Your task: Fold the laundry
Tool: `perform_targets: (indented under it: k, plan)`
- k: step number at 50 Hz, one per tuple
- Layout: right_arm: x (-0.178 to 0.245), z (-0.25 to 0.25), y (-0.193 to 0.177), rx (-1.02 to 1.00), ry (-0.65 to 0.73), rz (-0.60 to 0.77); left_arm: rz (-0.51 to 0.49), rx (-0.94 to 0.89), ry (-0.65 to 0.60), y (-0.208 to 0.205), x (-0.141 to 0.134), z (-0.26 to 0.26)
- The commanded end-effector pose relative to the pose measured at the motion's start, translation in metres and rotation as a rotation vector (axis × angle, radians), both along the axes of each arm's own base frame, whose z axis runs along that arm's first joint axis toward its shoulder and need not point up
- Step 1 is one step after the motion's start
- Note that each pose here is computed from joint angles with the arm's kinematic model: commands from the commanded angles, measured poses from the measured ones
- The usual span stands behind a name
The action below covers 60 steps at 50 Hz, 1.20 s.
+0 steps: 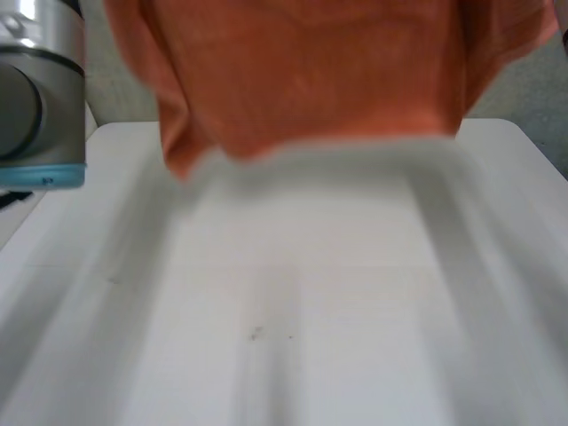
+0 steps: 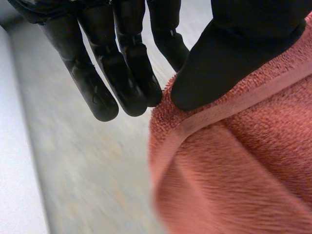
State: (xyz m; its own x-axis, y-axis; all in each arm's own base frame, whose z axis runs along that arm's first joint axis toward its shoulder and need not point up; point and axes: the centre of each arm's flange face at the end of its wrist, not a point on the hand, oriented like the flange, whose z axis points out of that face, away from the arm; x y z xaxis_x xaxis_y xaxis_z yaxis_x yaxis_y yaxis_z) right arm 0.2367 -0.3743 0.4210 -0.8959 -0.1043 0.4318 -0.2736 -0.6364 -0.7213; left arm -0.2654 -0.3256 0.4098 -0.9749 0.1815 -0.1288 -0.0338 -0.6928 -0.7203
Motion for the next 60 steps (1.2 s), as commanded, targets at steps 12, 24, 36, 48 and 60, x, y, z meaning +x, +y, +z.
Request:
perform_targets:
  k: [12, 24, 36, 48, 60]
  plan:
    - [-0.001, -0.141, 0.021, 0.642, 0.227, 0.182, 0.066, 0.495, -0.167, 0.003, 0.021, -0.164]
    - [-0.008, -0.259, 0.022, 0.985, 0.408, 0.168, 0.069, 0.714, -0.251, 0.018, 0.027, -0.238]
    - [-0.04, -0.242, 0.036, 1.074, 0.001, 0.115, 0.075, 0.703, -0.237, 0.022, 0.032, -0.23]
    - [-0.075, -0.243, 0.081, 1.086, -0.133, 0.032, 0.077, 0.7, -0.232, 0.024, 0.034, -0.227]
    - [-0.072, -0.272, 0.098, 1.043, -0.124, 0.049, 0.069, 0.702, -0.234, 0.026, 0.031, -0.228]
